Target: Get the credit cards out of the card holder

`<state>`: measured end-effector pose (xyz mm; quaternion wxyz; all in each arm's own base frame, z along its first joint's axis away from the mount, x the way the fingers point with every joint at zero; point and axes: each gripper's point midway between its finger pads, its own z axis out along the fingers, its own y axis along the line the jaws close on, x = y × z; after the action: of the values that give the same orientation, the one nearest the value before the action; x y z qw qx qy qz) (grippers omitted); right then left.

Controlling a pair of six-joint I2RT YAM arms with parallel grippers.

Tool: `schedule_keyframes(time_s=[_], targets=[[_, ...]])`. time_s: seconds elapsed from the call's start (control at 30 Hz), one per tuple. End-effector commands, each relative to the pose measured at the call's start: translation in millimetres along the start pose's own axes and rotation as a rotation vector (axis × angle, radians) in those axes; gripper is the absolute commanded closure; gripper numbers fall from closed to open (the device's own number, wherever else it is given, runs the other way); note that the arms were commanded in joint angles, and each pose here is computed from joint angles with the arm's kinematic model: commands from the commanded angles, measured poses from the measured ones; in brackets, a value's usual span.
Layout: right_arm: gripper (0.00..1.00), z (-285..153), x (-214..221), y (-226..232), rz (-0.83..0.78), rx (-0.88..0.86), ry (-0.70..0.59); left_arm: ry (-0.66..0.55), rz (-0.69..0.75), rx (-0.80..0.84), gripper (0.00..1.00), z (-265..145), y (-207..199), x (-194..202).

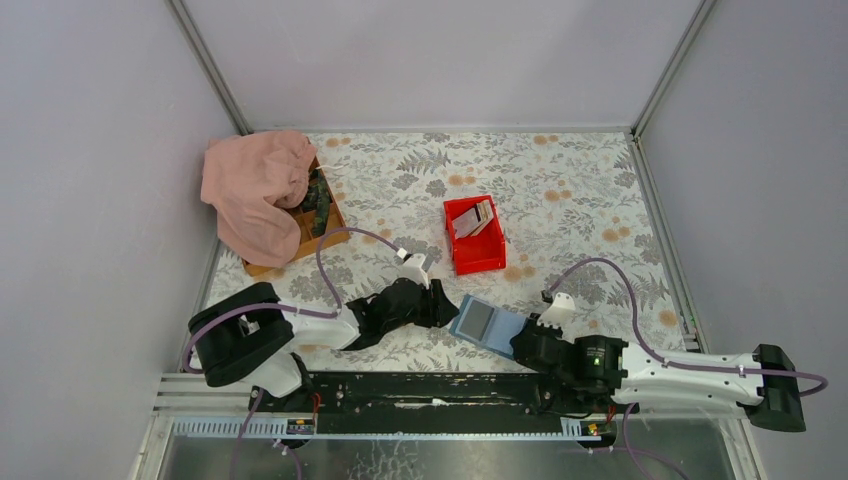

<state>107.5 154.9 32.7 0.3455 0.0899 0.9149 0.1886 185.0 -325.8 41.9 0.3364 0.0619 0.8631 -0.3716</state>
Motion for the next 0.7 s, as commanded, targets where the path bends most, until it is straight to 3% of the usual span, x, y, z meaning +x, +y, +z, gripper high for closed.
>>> schedule_keyframes(time_s=[0.0, 0.17, 0.3, 0.43, 0.67], targets=[[1.0, -3, -22, -10, -0.016, 0.054, -0.102, -0.013, 0.012, 0.005, 0.49, 1, 1, -2], [1.0, -4, -21, 16, -0.036, -0.008, -0.073, -0.01, 0.007, 0.012, 0.49, 2, 1, 0], [1.0, -3, 3, 42, -0.108, -0.075, 0.053, -0.009, 0.011, 0.006, 0.49, 5, 2, 0], [1.0, 1, 22, 62, -0.162, -0.109, 0.087, -0.008, 0.009, 0.02, 0.49, 7, -1, 1], [1.0, 2, 43, 51, -0.171, -0.051, 0.14, -0.016, 0.018, -0.005, 0.5, 2, 6, 0]])
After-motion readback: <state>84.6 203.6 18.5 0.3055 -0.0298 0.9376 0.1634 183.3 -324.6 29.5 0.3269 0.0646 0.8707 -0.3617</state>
